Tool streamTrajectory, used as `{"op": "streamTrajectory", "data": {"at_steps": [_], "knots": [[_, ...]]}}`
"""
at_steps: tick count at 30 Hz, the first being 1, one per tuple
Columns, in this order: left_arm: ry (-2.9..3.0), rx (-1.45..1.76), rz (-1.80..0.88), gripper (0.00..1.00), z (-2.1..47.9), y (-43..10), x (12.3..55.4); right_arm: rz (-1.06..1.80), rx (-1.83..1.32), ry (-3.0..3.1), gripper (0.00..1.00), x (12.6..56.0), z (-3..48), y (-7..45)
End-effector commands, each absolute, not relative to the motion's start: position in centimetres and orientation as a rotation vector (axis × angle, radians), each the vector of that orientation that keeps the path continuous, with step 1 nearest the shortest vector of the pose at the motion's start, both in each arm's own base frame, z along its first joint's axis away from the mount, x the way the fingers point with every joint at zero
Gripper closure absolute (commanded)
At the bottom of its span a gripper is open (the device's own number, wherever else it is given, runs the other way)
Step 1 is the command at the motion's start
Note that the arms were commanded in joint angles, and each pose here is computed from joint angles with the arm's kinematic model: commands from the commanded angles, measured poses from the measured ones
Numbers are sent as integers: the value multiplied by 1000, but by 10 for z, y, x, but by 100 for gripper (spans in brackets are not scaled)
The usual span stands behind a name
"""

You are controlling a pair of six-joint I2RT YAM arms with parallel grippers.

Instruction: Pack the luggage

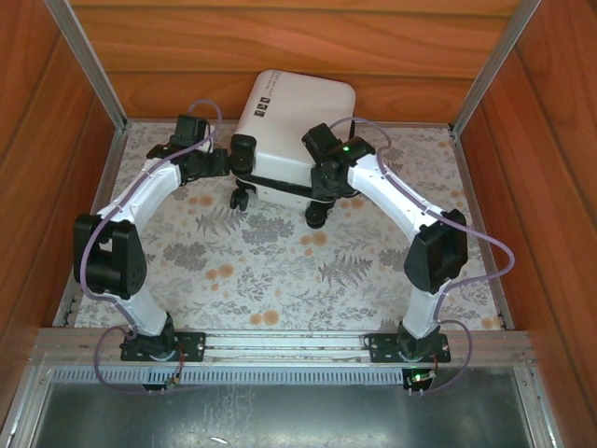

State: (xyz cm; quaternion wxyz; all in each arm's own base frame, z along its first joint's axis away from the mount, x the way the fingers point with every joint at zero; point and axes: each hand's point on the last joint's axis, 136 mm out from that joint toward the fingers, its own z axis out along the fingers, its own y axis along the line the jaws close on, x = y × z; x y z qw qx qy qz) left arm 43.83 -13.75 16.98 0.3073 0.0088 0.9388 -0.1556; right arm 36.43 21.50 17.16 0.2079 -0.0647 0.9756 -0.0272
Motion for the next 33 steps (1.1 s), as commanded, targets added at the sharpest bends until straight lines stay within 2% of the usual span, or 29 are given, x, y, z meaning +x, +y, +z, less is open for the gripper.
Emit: {"op": "streamTrajectory", "data": {"at_steps": [1, 2, 4, 8, 9, 11, 12, 14, 17, 20, 22, 26, 30, 33], "knots": [[2424, 126, -625, 42, 194, -172, 433, -268, -223, 2683, 64, 372, 171, 190], [2415, 152, -646, 43, 198, -178, 427, -280, -234, 2660, 71, 372, 177, 184], [2392, 232, -666, 44, 208, -192, 408, -272, -233, 2636, 77, 369, 186, 167], [2318, 442, -696, 44, 227, -235, 363, -250, -206, 2582, 74, 366, 197, 120], [2300, 484, -701, 44, 232, -247, 352, -234, -187, 2584, 68, 366, 198, 107], [2274, 534, -754, 44, 240, -272, 338, -236, -163, 2584, 38, 363, 201, 87], [2257, 557, -795, 44, 245, -288, 331, -247, -147, 2578, 31, 362, 206, 79], [2223, 630, -857, 40, 250, -319, 319, -236, -112, 2564, 25, 357, 217, 71], [2185, 716, -797, 31, 254, -342, 312, -116, -91, 2552, 22, 347, 235, 79], [2176, 644, -668, 20, 259, -320, 321, 136, -139, 2538, 21, 329, 252, 109], [2164, 576, -542, 15, 260, -288, 324, 281, -192, 2506, 21, 314, 264, 134], [2200, 415, -454, 7, 244, -221, 322, 404, -334, 2486, 20, 290, 275, 184], [2273, 264, -459, 5, 208, -173, 318, 393, -455, 2513, 18, 285, 266, 229], [2262, 207, -553, 8, 178, -172, 318, 335, -504, 2556, 16, 290, 254, 254]]}}
